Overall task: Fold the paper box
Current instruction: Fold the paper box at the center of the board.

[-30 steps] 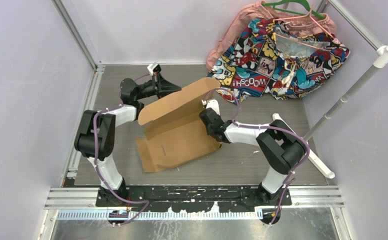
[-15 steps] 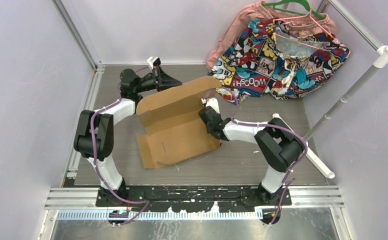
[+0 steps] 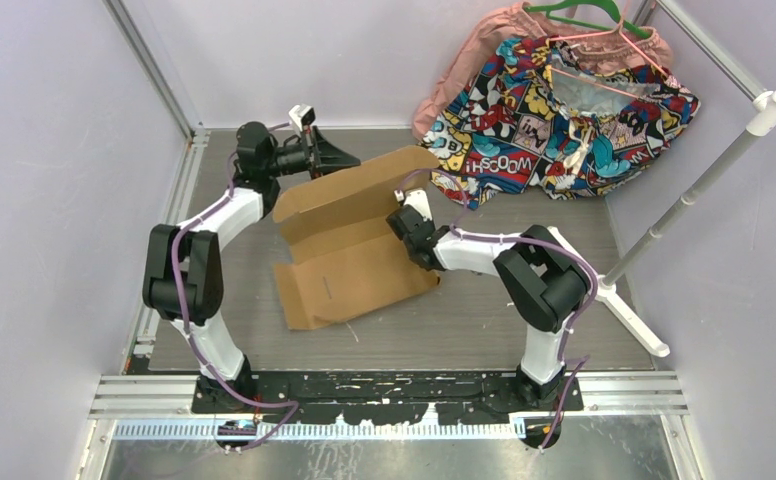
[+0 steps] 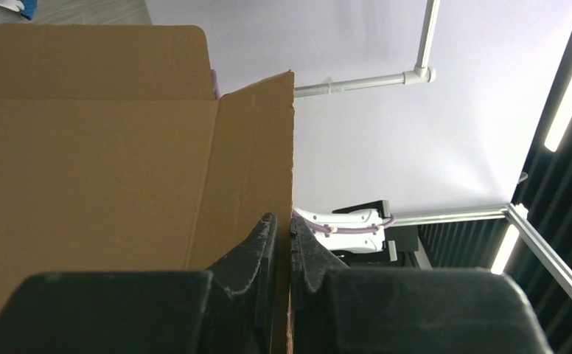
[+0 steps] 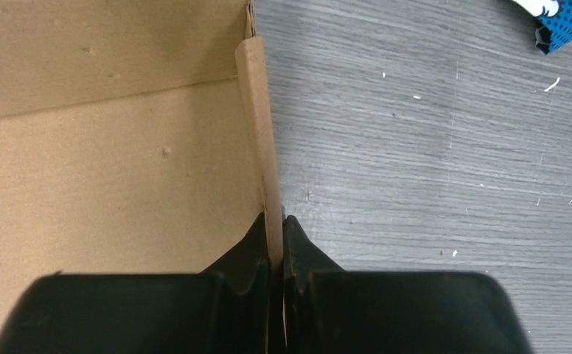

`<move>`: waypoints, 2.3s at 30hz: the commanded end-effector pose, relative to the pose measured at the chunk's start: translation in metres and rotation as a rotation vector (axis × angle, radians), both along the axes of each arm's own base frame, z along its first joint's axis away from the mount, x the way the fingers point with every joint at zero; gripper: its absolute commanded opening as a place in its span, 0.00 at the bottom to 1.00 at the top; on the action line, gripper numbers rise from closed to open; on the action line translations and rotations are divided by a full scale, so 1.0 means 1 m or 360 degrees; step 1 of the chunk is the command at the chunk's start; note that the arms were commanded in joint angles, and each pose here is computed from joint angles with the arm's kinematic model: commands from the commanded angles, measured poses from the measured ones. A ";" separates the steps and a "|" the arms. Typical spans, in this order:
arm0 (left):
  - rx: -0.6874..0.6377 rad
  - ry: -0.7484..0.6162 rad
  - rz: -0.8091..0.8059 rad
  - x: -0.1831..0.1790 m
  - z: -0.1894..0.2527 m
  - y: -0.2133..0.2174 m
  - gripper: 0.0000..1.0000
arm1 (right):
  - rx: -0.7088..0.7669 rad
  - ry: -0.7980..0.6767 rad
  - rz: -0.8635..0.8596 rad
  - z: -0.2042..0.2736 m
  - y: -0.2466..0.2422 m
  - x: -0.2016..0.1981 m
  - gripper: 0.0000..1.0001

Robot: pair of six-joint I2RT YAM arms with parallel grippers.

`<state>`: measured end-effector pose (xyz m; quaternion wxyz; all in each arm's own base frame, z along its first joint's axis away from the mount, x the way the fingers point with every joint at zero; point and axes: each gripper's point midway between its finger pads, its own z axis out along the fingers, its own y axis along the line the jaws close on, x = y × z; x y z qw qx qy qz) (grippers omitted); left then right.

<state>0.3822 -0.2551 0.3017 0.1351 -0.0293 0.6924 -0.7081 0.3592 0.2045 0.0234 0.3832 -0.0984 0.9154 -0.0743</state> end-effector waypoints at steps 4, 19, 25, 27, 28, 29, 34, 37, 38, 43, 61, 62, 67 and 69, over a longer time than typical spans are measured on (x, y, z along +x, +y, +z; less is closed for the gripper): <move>0.0059 -0.0071 -0.0063 -0.010 0.002 0.008 0.11 | -0.0377 0.0081 -0.0183 -0.023 -0.049 -0.006 0.10; 0.0101 -0.0098 0.0207 0.028 0.004 0.070 0.21 | -0.0188 0.0162 -0.0188 -0.031 -0.036 -0.010 0.07; 0.0157 -0.0088 0.0451 0.039 -0.004 0.113 0.26 | -0.0163 0.0172 -0.0203 -0.031 -0.035 -0.009 0.05; 0.0231 -0.0057 0.0529 0.038 -0.014 0.125 0.25 | -0.0154 0.0172 -0.0207 -0.031 -0.035 -0.008 0.05; 0.0280 -0.0045 0.0558 0.036 -0.020 0.129 0.23 | -0.0151 0.0171 -0.0209 -0.030 -0.036 -0.008 0.05; 0.0347 -0.0063 0.0588 0.035 -0.027 0.134 0.22 | -0.0151 0.0172 -0.0210 -0.030 -0.036 -0.008 0.05; 0.0608 0.0085 0.0661 0.021 -0.067 0.147 0.09 | -0.0141 0.0180 -0.0217 -0.031 -0.037 -0.007 0.04; 0.0684 0.0165 0.0645 0.014 -0.091 0.148 0.02 | -0.0140 0.0181 -0.0218 -0.030 -0.035 -0.006 0.03; 0.0712 0.0194 0.0635 0.012 -0.099 0.149 0.01 | -0.0136 0.0184 -0.0218 -0.031 -0.035 -0.005 0.03; 0.0887 0.0318 0.0668 0.011 -0.133 0.159 0.00 | -0.0113 0.0194 -0.0226 -0.030 -0.031 -0.002 0.02; 0.1422 0.0273 0.0791 0.028 -0.196 0.174 0.00 | -0.0078 0.0224 -0.0224 -0.032 -0.030 -0.001 0.01; 0.1441 0.0253 0.0795 0.030 -0.198 0.172 0.00 | -0.0073 0.0224 -0.0225 -0.032 -0.029 -0.001 0.01; 0.1498 0.0276 0.0800 0.036 -0.218 0.171 0.00 | -0.0065 0.0229 -0.0221 -0.031 -0.029 -0.002 0.01; 0.1516 0.0273 0.0819 0.039 -0.224 0.173 0.00 | -0.0055 0.0229 -0.0219 -0.031 -0.028 -0.002 0.01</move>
